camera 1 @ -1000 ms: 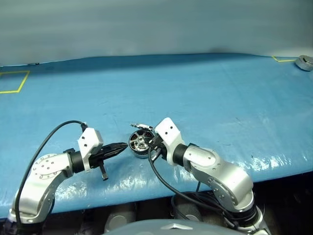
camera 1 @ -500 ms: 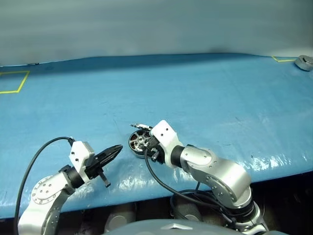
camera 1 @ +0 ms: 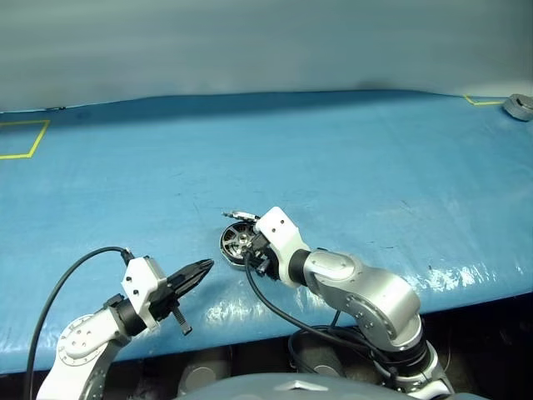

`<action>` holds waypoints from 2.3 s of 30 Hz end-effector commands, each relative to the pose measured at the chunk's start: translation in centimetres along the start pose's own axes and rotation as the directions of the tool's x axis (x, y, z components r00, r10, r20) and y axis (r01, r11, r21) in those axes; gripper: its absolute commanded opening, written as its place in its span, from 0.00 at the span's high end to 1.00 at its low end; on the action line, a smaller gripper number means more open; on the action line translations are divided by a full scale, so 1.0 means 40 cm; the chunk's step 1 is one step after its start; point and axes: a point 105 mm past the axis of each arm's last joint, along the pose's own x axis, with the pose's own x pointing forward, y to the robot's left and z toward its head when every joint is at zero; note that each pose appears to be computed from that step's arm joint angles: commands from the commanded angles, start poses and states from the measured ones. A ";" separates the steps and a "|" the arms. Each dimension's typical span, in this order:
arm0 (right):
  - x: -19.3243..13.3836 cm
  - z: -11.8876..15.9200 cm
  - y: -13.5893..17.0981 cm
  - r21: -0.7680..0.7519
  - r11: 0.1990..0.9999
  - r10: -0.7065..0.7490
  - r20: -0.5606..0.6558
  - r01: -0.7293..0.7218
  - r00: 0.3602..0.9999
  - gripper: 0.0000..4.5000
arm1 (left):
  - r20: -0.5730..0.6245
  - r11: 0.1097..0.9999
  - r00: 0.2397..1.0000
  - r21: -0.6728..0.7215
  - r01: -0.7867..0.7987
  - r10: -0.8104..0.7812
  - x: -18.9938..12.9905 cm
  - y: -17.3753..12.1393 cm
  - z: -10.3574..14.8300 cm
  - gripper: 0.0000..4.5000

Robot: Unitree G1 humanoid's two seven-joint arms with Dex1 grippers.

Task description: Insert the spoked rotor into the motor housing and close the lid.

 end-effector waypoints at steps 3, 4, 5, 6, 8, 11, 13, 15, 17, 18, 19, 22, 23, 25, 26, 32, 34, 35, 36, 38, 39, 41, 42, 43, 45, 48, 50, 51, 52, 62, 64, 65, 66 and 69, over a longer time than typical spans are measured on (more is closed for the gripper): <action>-0.007 0.019 -0.003 -0.008 1.000 -0.010 0.039 0.010 0.999 0.99 | 0.012 1.000 1.000 0.029 -0.002 0.002 0.000 -0.004 0.002 1.00; -0.007 0.019 -0.004 -0.011 1.000 -0.012 0.040 0.013 0.999 0.99 | 0.010 1.000 1.000 0.030 -0.001 0.001 0.000 -0.004 0.001 1.00; -0.007 0.019 -0.005 -0.017 1.000 -0.018 0.040 0.018 0.999 0.99 | 0.010 1.000 1.000 0.031 0.000 0.000 0.001 -0.004 0.000 1.00; -0.007 0.020 -0.007 -0.025 0.999 -0.022 0.041 0.023 0.999 0.99 | 0.011 1.000 1.000 0.030 0.000 -0.001 0.002 -0.005 0.000 1.00; -0.008 0.022 -0.008 -0.046 0.999 -0.026 0.050 0.028 0.998 0.99 | 0.014 1.000 1.000 0.030 0.002 -0.002 0.005 -0.005 0.000 1.00; -0.010 0.029 -0.006 -0.062 0.998 -0.021 0.082 0.026 0.996 0.99 | 0.016 0.999 1.000 0.032 0.008 -0.008 0.010 -0.005 0.001 1.00; -0.012 0.035 -0.003 -0.062 0.998 -0.012 0.115 0.019 0.993 0.99 | 0.017 0.999 1.000 0.034 0.013 -0.014 0.012 -0.004 0.002 1.00; -0.012 0.032 -0.005 -0.054 0.998 -0.014 0.129 0.021 0.992 0.99 | 0.020 0.999 1.000 0.033 0.022 -0.022 0.014 -0.004 0.003 1.00; -0.008 0.027 -0.008 -0.022 1.000 -0.017 0.146 0.020 0.989 0.99 | 0.021 0.999 0.999 0.036 0.032 -0.033 0.017 -0.003 0.005 1.00; -0.007 0.022 -0.012 -0.011 1.000 -0.022 0.151 0.024 0.988 0.99 | 0.023 0.999 0.999 0.038 0.037 -0.037 0.019 -0.003 0.007 1.00; -0.004 0.013 -0.016 -0.006 1.000 -0.026 0.150 0.028 0.988 0.99 | 0.023 0.998 0.999 0.038 0.041 -0.042 0.022 -0.002 0.008 1.00; 0.000 -0.001 -0.022 0.006 1.000 -0.031 0.148 0.030 0.988 0.99 | 0.022 0.998 0.998 0.037 0.053 -0.054 0.026 -0.001 0.010 1.00; -0.001 -0.007 -0.023 0.004 1.000 -0.030 0.144 0.029 0.989 0.99 | 0.021 0.998 0.998 0.039 0.056 -0.057 0.028 0.000 0.010 1.00; -0.024 -0.020 -0.037 -0.008 0.999 -0.031 0.130 0.032 0.991 0.99 | 0.005 0.996 0.996 0.035 0.084 -0.084 0.036 -0.002 0.006 1.00; -0.036 -0.026 -0.048 -0.018 0.999 -0.040 0.122 0.043 0.992 0.99 | 0.000 0.995 0.996 0.034 0.093 -0.093 0.040 -0.003 0.005 1.00; -0.125 -0.050 -0.164 -0.057 0.970 -0.233 0.057 0.236 0.971 0.99 | 0.016 0.994 0.994 0.029 0.108 -0.108 0.060 -0.009 0.002 1.00; -0.140 -0.033 -0.200 -0.069 0.950 -0.299 0.080 0.305 0.951 0.99 | 0.030 0.996 0.995 0.015 0.089 -0.090 0.063 -0.008 -0.003 1.00; -0.141 -0.020 -0.214 -0.074 0.940 -0.325 0.107 0.333 0.940 0.99 | 0.049 0.997 0.995 0.002 0.083 -0.083 0.064 -0.009 -0.004 1.00; -0.139 -0.005 -0.226 -0.086 0.930 -0.344 0.139 0.357 0.929 0.99 | 0.064 0.997 0.995 -0.002 0.076 -0.076 0.065 -0.012 -0.007 1.00; -0.128 0.017 -0.240 -0.107 0.919 -0.354 0.195 0.379 0.915 0.99 | 0.097 0.998 0.993 -0.020 0.063 -0.061 0.065 -0.021 -0.012 1.00; -0.117 0.028 -0.244 -0.120 0.918 -0.345 0.227 0.378 0.911 0.99 | 0.111 0.998 0.993 -0.035 0.049 -0.045 0.064 -0.024 -0.017 1.00; -0.091 0.044 -0.248 -0.135 0.925 -0.309 0.272 0.354 0.911 0.99 | 0.126 0.999 0.992 -0.034 0.029 -0.024 0.060 -0.034 -0.031 1.00; -0.076 0.055 -0.249 -0.147 0.928 -0.288 0.296 0.342 0.911 0.99 | 0.130 1.000 0.991 -0.030 0.003 0.001 0.056 -0.036 -0.040 1.00; -0.066 0.062 -0.250 -0.155 0.930 -0.275 0.312 0.334 0.910 0.99 | 0.135 1.000 0.991 -0.027 -0.013 0.017 0.054 -0.038 -0.046 1.00; -0.044 0.081 -0.249 -0.156 0.941 -0.233 0.345 0.301 0.909 0.99 | 0.153 0.998 0.986 -0.026 -0.056 0.059 0.050 -0.037 -0.057 1.00; -0.008 0.110 -0.237 -0.171 0.961 -0.140 0.379 0.218 0.915 0.99 | 0.151 0.993 0.982 -0.023 -0.113 0.116 0.041 -0.042 -0.080 1.00; 0.009 0.126 -0.222 -0.184 0.971 -0.070 0.394 0.154 0.916 0.99 | 0.141 0.988 0.978 -0.020 -0.152 0.153 0.035 -0.041 -0.095 1.00; 0.016 0.132 -0.213 -0.191 0.975 -0.032 0.399 0.117 0.916 0.99 | 0.135 0.984 0.975 -0.031 -0.174 0.177 0.031 -0.040 -0.104 1.00; 0.021 0.136 -0.204 -0.198 0.977 0.007 0.400 0.079 0.916 0.99 | 0.128 0.982 0.973 -0.038 -0.186 0.190 0.027 -0.040 -0.112 1.00; 0.037 0.124 -0.123 -0.158 0.953 0.300 0.351 -0.260 0.887 0.99 | 0.105 0.976 0.971 -0.062 -0.211 0.216 0.019 -0.042 -0.139 1.00; 0.037 0.110 -0.107 -0.153 0.940 0.340 0.330 -0.306 0.881 0.99 | 0.109 0.975 0.970 -0.063 -0.213 0.219 0.023 -0.041 -0.136 1.00; 0.037 0.102 -0.099 -0.150 0.933 0.358 0.319 -0.326 0.878 0.99 | 0.110 0.975 0.970 -0.064 -0.213 0.219 0.026 -0.040 -0.135 1.00; 0.036 0.095 -0.092 -0.145 0.927 0.375 0.310 -0.346 0.874 0.99 | 0.109 0.975 0.970 -0.064 -0.211 0.217 0.027 -0.040 -0.135 1.00; 0.034 0.069 -0.068 -0.132 0.908 0.419 0.278 -0.398 0.864 0.99 | 0.107 0.976 0.971 -0.067 -0.207 0.214 0.031 -0.040 -0.135 1.00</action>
